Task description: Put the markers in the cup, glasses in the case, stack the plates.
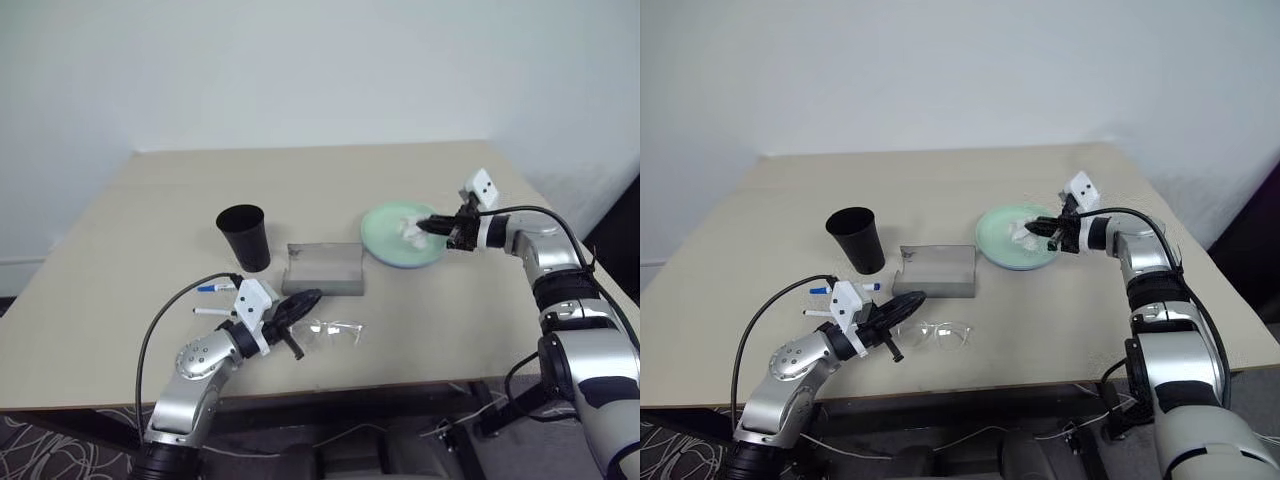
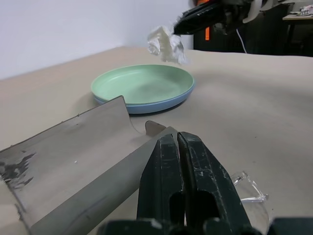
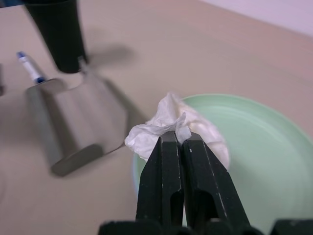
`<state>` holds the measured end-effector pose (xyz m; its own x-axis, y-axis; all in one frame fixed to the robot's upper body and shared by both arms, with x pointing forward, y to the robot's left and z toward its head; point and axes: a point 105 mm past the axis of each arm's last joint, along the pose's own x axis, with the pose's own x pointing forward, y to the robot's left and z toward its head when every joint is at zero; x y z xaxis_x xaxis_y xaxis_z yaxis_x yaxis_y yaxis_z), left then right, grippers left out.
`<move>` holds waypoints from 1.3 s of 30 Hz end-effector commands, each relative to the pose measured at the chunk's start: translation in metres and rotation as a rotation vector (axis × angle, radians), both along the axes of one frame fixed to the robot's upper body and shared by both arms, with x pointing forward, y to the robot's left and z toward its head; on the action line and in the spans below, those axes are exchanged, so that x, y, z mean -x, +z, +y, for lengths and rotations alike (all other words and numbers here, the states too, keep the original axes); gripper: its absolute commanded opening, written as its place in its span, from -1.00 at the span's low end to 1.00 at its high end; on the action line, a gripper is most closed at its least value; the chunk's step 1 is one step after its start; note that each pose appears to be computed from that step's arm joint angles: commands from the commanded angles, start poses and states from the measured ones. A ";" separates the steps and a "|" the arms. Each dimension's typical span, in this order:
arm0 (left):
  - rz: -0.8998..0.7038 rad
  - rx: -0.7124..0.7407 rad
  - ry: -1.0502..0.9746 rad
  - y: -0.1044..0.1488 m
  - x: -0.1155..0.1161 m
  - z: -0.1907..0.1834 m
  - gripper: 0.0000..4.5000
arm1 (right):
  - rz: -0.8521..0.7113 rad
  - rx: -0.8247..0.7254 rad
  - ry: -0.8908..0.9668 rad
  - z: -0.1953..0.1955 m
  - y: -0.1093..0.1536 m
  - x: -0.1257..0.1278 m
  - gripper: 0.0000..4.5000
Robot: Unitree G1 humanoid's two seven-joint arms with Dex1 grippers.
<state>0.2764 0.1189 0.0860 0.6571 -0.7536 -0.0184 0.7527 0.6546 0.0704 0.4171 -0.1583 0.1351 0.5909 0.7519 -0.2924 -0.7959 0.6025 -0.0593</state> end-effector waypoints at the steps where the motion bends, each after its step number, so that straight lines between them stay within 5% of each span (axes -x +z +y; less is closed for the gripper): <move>1: -0.056 -0.003 -0.008 0.012 -0.002 -0.001 -1.00 | -0.038 0.028 -0.104 -0.002 -0.001 -0.013 -0.98; 4: -0.059 -0.004 -0.008 0.013 -0.003 -0.001 -1.00 | -0.034 0.015 -0.144 -0.003 -0.003 -0.018 -0.71; 11: -0.057 -0.009 -0.004 0.014 -0.002 0.001 -1.00 | -0.060 0.010 -0.163 -0.004 -0.002 -0.020 0.36; 16: -0.034 -0.068 -0.072 0.010 -0.001 0.007 -1.00 | -0.084 -0.044 -0.031 0.005 0.006 -0.009 0.36; 24: 0.021 -0.353 -0.392 0.003 0.004 0.023 -1.00 | -0.018 -0.019 0.321 0.029 -0.012 0.042 0.36; 39: 0.148 -0.578 -0.792 0.004 -0.011 0.023 -1.00 | -0.004 -0.076 0.296 0.043 -0.029 0.062 0.36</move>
